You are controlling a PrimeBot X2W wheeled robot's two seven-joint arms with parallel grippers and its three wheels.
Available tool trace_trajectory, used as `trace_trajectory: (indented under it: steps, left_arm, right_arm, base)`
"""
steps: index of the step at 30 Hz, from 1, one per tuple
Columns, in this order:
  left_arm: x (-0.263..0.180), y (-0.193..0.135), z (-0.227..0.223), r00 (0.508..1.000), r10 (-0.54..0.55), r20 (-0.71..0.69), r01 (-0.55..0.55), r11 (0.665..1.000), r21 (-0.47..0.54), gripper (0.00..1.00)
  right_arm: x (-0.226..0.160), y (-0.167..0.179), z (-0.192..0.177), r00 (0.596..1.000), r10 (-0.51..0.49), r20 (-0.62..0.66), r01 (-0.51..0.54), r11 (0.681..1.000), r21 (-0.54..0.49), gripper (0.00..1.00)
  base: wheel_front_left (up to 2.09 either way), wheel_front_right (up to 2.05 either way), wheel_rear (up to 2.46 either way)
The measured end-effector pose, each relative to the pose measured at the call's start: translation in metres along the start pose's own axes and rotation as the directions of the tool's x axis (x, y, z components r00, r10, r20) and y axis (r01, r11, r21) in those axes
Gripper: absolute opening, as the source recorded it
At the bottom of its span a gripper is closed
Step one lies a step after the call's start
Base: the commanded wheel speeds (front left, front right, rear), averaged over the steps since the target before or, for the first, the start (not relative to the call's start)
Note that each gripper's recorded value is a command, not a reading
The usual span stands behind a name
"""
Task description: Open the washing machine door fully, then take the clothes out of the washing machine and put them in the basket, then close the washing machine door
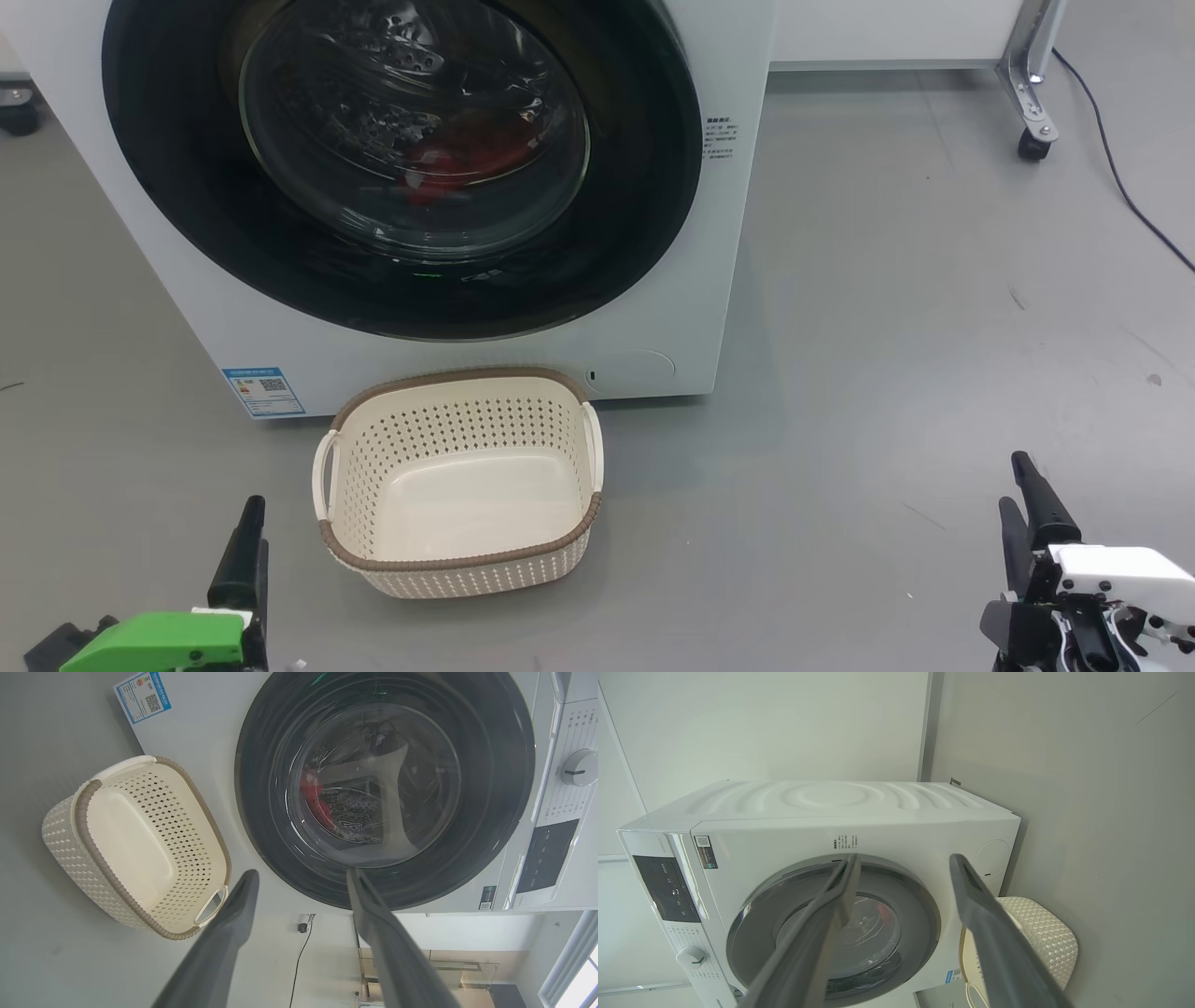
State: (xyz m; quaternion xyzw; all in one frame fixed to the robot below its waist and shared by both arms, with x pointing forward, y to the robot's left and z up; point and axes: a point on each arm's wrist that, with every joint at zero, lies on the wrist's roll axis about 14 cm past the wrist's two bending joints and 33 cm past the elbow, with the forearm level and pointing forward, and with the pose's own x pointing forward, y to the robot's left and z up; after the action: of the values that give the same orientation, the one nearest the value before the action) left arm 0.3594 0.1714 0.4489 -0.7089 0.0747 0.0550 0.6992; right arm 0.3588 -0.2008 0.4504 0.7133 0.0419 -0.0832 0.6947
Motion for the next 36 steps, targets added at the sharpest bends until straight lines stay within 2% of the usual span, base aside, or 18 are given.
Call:
trace_trajectory:
  steps: [15, 24, 30, 36]
  left_arm:
    - [0.008, -0.015, -0.007, 0.999, -0.043, 0.003, 0.043, 0.998, 0.037, 1.00]
    - [0.013, -0.024, -0.017, 0.997, -0.070, -0.017, 0.072, 0.986, 0.149, 1.00]
    - [0.013, -0.024, -0.017, 0.997, -0.076, -0.028, 0.080, 0.962, 0.260, 1.00]
    - [0.016, -0.028, -0.015, 0.995, -0.093, -0.045, 0.104, 0.901, 0.421, 1.00]
  right_arm:
    - [0.003, 0.006, 0.003, 1.000, 0.017, 0.024, -0.016, 0.999, -0.049, 1.00]
    - [0.006, 0.010, 0.005, 0.999, 0.030, 0.024, -0.025, 0.985, -0.168, 1.00]
    - [0.007, 0.011, 0.006, 0.999, 0.036, 0.009, -0.032, 0.955, -0.294, 1.00]
    - [0.010, 0.014, 0.005, 0.999, 0.049, -0.012, -0.050, 0.896, -0.442, 1.00]
  base:
    - [0.00, 0.00, 0.00]
    - [0.00, 0.00, 0.00]
    - [0.00, 0.00, 0.00]
    - [0.00, 0.00, 0.00]
